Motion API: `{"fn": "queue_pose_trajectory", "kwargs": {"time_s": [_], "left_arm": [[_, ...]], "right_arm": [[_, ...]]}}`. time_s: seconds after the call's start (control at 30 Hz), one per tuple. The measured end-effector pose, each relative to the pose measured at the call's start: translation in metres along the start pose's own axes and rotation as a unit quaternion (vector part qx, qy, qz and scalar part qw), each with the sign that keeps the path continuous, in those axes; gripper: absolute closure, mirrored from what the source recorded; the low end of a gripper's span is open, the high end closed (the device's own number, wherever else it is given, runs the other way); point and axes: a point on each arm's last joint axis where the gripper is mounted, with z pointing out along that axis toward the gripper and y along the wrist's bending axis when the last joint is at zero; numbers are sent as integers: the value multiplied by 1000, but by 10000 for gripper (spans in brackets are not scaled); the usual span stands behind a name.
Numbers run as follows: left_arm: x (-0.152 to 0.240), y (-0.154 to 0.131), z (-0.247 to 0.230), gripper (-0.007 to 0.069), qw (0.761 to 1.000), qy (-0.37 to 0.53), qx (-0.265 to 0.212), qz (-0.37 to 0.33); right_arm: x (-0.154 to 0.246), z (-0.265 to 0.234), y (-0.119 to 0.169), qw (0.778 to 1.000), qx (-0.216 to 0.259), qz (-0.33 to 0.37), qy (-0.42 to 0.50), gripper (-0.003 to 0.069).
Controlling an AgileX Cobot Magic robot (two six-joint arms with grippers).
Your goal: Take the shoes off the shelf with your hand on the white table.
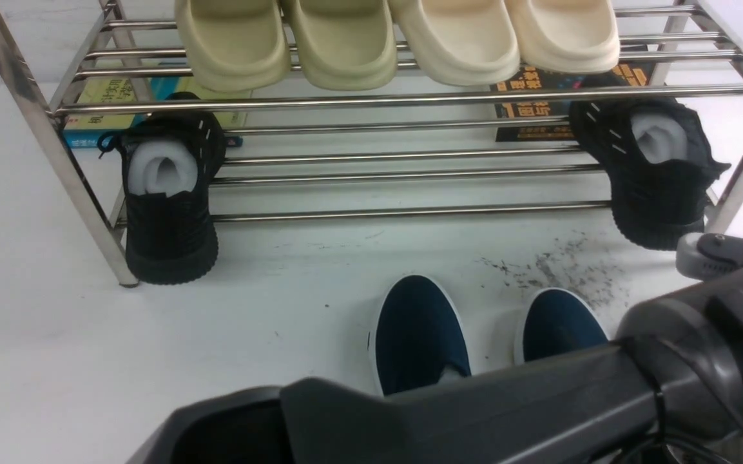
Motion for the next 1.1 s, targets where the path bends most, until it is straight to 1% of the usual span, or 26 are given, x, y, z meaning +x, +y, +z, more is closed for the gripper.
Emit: {"fn": "queue_pose_trajectory", "kwargs": {"time_s": [0.03,0.1,0.4,0.47,0.6,0.67,0.7,0.73,0.77,0.8,0.83,0.87,0.9,0.93,0.97,1.03,1.07,1.1], "left_arm": [[-2,0,-5,114,1000,-3,0,6],[-6,-1,-12,103,1000,-13,5,6],[-32,-6,-56,96,995,-91,47,21],[-38,-2,-62,96,994,-92,61,25],[-51,13,-58,97,993,-50,105,13],[-59,23,-62,107,991,-37,130,8],[-68,33,-68,127,989,-35,145,5],[-69,35,-70,131,988,-35,148,4],[-80,49,-87,174,985,-47,164,2],[-84,54,-95,204,984,-55,167,2],[-89,62,-109,251,983,-69,171,6],[-91,65,-114,271,982,-75,172,7],[-96,77,-143,363,978,-107,176,20],[-97,78,-146,386,978,-111,176,21],[-98,85,-167,460,975,-130,175,31],[-95,95,-203,567,969,-175,164,59],[-92,101,-216,596,968,-189,151,68],[-90,105,-221,613,969,-191,140,73]], "right_arm": [[2,-4,-1,1000,-2,2,-11,130],[5,-7,-3,1000,0,3,-21,131],[13,-19,-10,998,4,6,-54,131],[13,-20,-10,998,4,7,-56,131],[13,-20,-10,998,4,7,-56,131],[14,-20,-9,998,2,7,-55,133],[14,-20,-9,998,-1,8,-54,139],[14,-20,-9,998,-2,8,-54,141],[14,-20,-7,999,-9,6,-52,161],[14,-20,-7,999,-13,1,-51,172],[15,-20,-5,999,-20,-5,-49,198],[15,-20,-5,999,-21,-7,-49,204],[15,-20,-3,998,-31,-21,-47,266],[15,-20,-3,998,-33,-22,-47,274],[16,-20,-2,998,-38,-31,-45,330],[16,-20,0,997,-46,-42,-45,444],[18,-21,0,997,-51,-45,-48,519],[18,-22,0,996,-52,-45,-50,556]]}}
